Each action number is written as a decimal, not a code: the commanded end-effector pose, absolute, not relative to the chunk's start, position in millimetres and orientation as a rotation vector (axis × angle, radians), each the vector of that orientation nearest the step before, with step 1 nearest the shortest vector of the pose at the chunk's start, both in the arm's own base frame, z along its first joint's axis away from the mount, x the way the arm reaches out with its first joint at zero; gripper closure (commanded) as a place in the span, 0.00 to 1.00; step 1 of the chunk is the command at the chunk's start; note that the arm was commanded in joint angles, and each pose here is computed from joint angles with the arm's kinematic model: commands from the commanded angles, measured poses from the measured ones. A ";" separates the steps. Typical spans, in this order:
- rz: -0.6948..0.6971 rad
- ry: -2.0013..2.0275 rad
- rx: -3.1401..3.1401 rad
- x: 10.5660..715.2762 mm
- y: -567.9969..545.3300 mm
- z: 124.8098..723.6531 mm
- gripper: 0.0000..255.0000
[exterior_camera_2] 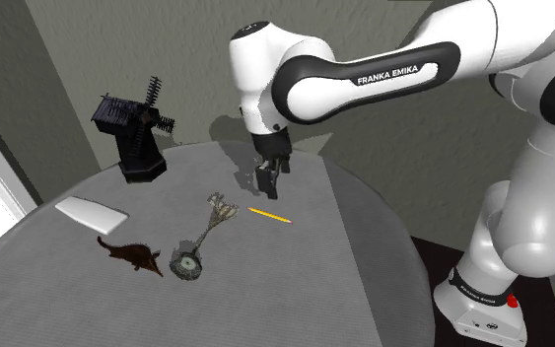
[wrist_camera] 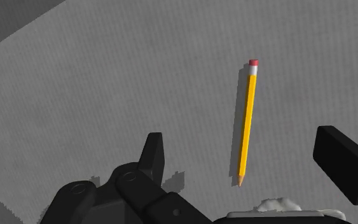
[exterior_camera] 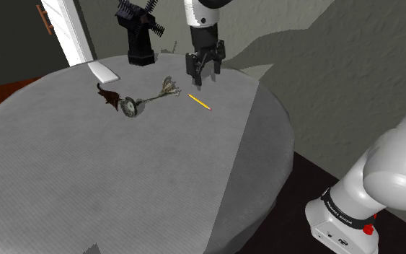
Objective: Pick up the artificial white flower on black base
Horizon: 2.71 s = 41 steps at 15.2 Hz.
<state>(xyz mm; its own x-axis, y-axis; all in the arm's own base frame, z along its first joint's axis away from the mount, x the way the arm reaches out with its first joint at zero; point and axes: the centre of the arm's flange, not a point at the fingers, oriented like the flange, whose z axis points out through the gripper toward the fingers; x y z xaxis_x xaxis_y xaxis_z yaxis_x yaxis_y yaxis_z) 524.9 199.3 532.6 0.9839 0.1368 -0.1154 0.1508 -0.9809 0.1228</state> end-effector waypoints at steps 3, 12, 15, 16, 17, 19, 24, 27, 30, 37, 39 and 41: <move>-0.185 0.237 3.001 564.9 236.6 527.0 0.00; -0.219 0.265 3.005 620.1 288.1 502.9 0.00; -0.219 0.265 3.005 620.2 288.1 487.1 0.00; -0.219 0.265 3.005 620.2 288.1 481.8 0.00; -0.219 0.265 3.005 620.1 288.1 478.8 0.00; -0.219 0.265 3.005 620.4 288.4 477.7 1.00; -0.219 0.265 3.005 620.3 288.7 477.9 1.00; -0.219 0.265 3.005 620.1 288.5 477.6 1.00; -0.219 0.265 3.005 620.2 288.1 489.3 1.00; -0.219 0.265 3.005 620.2 288.1 526.3 1.00; -0.219 0.265 3.005 620.2 288.1 536.9 1.00; -0.219 0.265 3.005 620.2 288.1 547.4 1.00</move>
<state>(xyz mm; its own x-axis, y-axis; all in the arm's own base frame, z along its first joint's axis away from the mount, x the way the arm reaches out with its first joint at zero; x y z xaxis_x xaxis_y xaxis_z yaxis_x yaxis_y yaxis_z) 621.5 287.3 540.7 0.9744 0.1648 -0.1531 0.1816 -0.9779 0.1037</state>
